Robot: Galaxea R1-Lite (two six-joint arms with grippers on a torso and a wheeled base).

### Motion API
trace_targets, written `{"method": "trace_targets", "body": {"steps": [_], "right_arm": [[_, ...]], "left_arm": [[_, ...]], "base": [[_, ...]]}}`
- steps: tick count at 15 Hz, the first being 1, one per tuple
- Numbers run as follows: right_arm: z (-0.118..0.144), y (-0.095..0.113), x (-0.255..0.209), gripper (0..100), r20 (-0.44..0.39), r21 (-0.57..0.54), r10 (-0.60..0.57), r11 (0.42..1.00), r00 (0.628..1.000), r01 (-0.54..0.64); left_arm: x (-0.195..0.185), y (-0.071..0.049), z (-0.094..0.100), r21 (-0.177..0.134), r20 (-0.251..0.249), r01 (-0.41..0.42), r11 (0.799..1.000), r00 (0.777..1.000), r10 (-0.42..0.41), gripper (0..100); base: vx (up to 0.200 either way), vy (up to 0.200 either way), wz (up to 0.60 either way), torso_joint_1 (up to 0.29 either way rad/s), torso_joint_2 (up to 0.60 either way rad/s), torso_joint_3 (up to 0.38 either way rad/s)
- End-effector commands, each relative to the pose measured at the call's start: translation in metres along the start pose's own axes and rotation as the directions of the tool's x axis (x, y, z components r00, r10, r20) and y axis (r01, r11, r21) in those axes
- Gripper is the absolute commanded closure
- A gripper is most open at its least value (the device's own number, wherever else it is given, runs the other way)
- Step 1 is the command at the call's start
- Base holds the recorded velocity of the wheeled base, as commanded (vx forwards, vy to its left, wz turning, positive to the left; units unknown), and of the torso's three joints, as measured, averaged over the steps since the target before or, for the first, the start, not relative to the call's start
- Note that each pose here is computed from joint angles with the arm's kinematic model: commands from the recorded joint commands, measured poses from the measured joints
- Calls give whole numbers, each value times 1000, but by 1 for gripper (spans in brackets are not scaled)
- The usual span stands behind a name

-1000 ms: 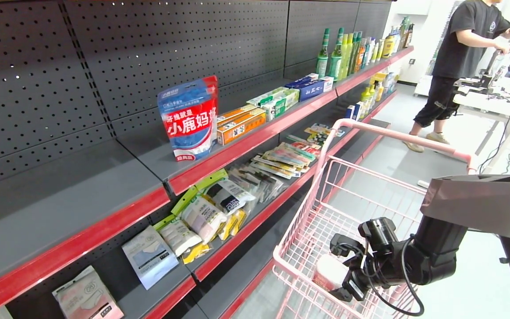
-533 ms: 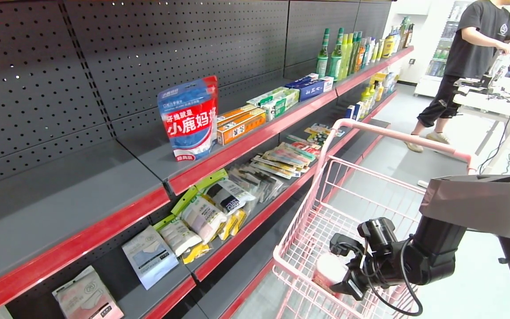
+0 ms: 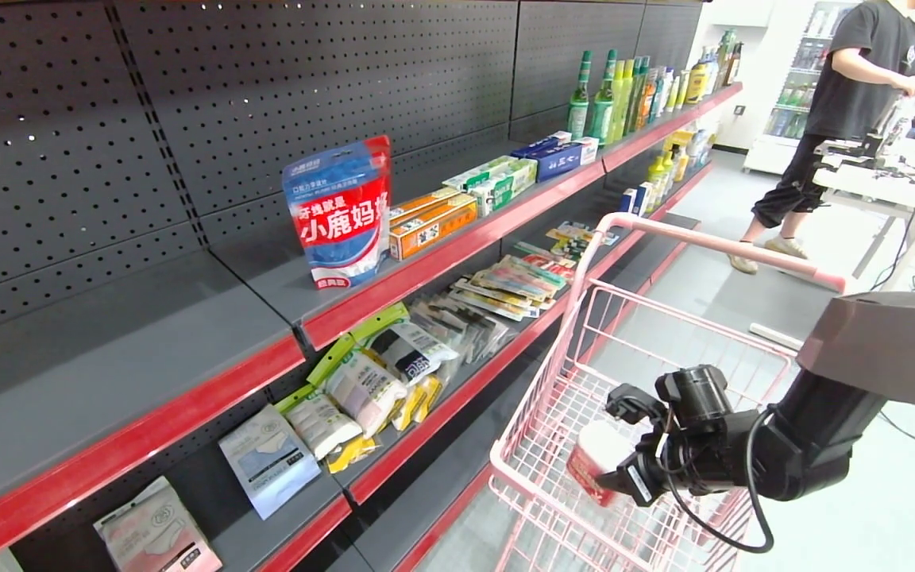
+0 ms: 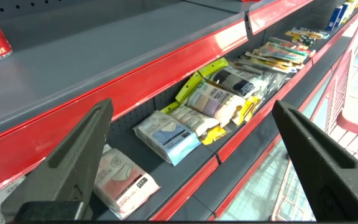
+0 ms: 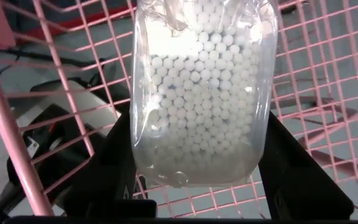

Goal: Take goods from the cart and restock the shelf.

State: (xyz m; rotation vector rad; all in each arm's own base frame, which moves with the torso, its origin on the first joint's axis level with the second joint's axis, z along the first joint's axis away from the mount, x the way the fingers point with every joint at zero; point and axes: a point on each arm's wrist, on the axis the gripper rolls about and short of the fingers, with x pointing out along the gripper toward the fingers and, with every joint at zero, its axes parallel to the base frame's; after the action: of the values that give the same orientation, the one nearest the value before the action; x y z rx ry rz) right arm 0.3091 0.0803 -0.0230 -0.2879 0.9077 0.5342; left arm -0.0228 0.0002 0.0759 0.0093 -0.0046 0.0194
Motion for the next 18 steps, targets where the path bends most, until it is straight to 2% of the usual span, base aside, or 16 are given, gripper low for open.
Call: {"method": "trace_targets", "body": {"steps": [1, 4, 8, 10, 11, 14, 18], "right_arm": [[20, -5, -32, 100, 93, 36, -74, 997, 993, 71], [34, -15, -70, 100, 150, 84, -191, 980, 970, 180], [42, -18, -159, 100, 197, 141, -276, 958, 941, 251], [39, -26, -197, 100, 248, 190, -349, 932, 904, 308], [33, -27, -215, 100, 272, 205, -389, 917, 880, 341], [1, -18, -262, 100, 209, 216, -443, 890, 872, 401], [-21, 1, -299, 100, 263, 258, -525, 847, 810, 465]], "left_arm": [[0, 0, 0, 0, 0, -1, 1000, 1000, 1, 0], [0, 0, 0, 0, 0, -1, 1000, 1000, 1, 0], [0, 0, 0, 0, 0, -1, 1000, 1000, 1, 0], [0, 0, 0, 0, 0, -1, 1000, 1000, 1, 0], [0, 0, 0, 0, 0, -2, 1000, 1000, 2, 0], [0, 0, 0, 0, 0, -1, 1000, 1000, 1, 0], [0, 0, 0, 0, 0, -1, 1000, 1000, 1, 0]], "base": [[0, 0, 0, 0, 0, 0], [0, 0, 0, 0, 0, 0], [0, 0, 0, 0, 0, 0], [0, 0, 0, 0, 0, 0], [0, 0, 0, 0, 0, 0], [0, 0, 0, 0, 0, 0], [0, 0, 0, 15, -25, -15]]}}
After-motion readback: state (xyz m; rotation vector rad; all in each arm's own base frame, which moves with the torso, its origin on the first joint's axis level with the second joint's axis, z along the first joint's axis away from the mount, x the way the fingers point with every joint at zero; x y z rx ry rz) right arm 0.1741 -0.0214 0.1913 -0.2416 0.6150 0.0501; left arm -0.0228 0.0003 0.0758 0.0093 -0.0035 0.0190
